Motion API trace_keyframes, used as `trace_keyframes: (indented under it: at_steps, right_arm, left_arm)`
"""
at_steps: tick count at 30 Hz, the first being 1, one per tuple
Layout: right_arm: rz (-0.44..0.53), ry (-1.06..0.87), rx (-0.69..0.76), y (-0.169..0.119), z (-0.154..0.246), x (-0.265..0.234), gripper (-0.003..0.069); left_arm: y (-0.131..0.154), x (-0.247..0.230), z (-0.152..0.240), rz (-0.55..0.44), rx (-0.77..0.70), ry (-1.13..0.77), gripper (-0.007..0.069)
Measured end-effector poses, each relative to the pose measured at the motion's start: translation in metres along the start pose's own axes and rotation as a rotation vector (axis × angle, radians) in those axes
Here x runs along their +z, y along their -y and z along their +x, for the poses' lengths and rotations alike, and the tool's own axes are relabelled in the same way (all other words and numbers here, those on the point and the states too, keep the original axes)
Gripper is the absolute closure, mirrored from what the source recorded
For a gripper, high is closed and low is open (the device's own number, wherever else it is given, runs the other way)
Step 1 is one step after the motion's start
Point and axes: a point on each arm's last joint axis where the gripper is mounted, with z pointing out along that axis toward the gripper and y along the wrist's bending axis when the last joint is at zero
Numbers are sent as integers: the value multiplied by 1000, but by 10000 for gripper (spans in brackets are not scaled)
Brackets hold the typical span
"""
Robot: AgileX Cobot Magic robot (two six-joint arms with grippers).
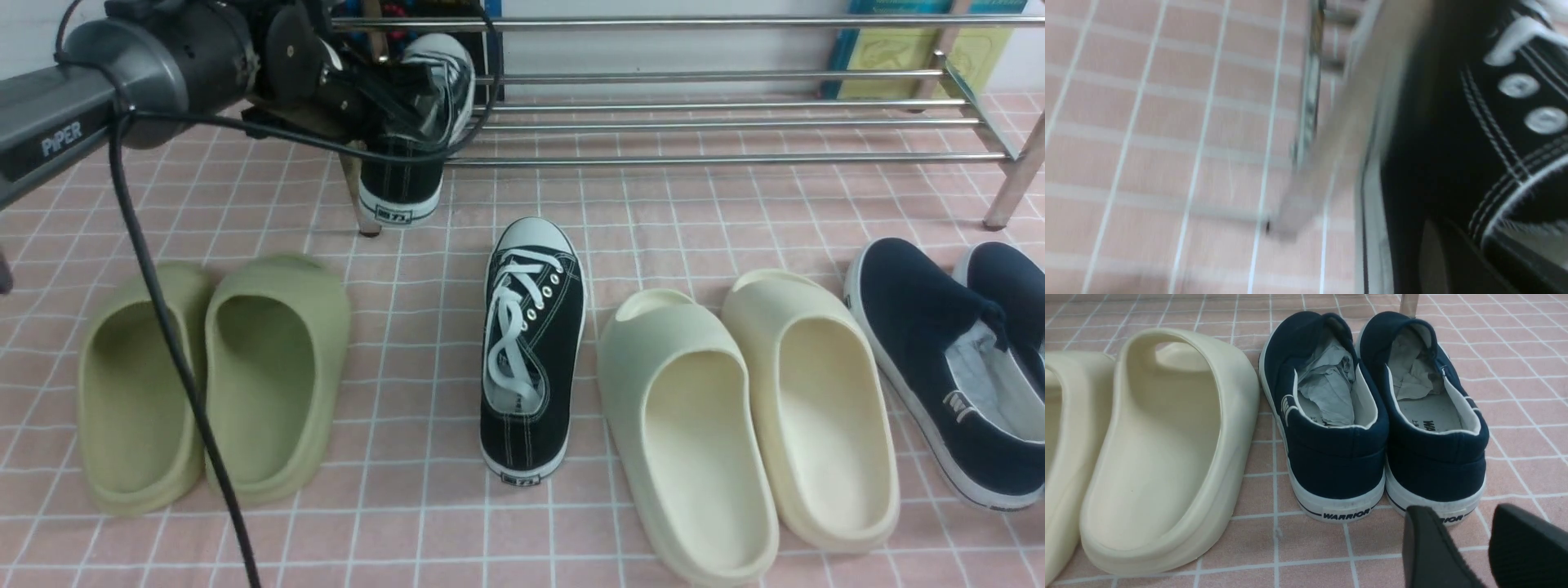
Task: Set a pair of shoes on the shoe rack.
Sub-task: Use the left arm to put a shoe into the shoe rack, then use the left arm to grab the shoe closest to it
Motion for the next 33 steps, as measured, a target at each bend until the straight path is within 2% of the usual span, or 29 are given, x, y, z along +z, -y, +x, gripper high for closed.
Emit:
trace_keyframes:
  at_steps: [6,15,20,21,22,23,25,29,33]
  right_arm:
    - [0,0,0,0,0,0,419]
    - [0,0,0,0,0,0,419]
    - [0,0,0,0,0,0,419]
    - [0,0,0,0,0,0,419]
    - [0,0,0,0,0,0,419]
    - [0,0,-1,0,0,0,419]
    - [0,0,-1,0,0,0,419]
    - [0,0,0,0,0,0,419]
    - [0,0,0,0,0,0,419]
  left_arm:
    - [4,31,-5,16,-8,35,603]
    - [6,36,-1,-21,31,5,563]
    - [5,32,-1,-48,58,-22,453]
    - [4,29,-2,-60,67,-40,407]
    - [4,26,-2,-66,72,-48,393]
    - [3,17,-5,-82,102,-77,323]
    - [4,2,-9,-93,137,-111,269]
    - [11,-32,-17,-94,215,-172,203]
    - [30,-69,-10,-82,312,-303,184]
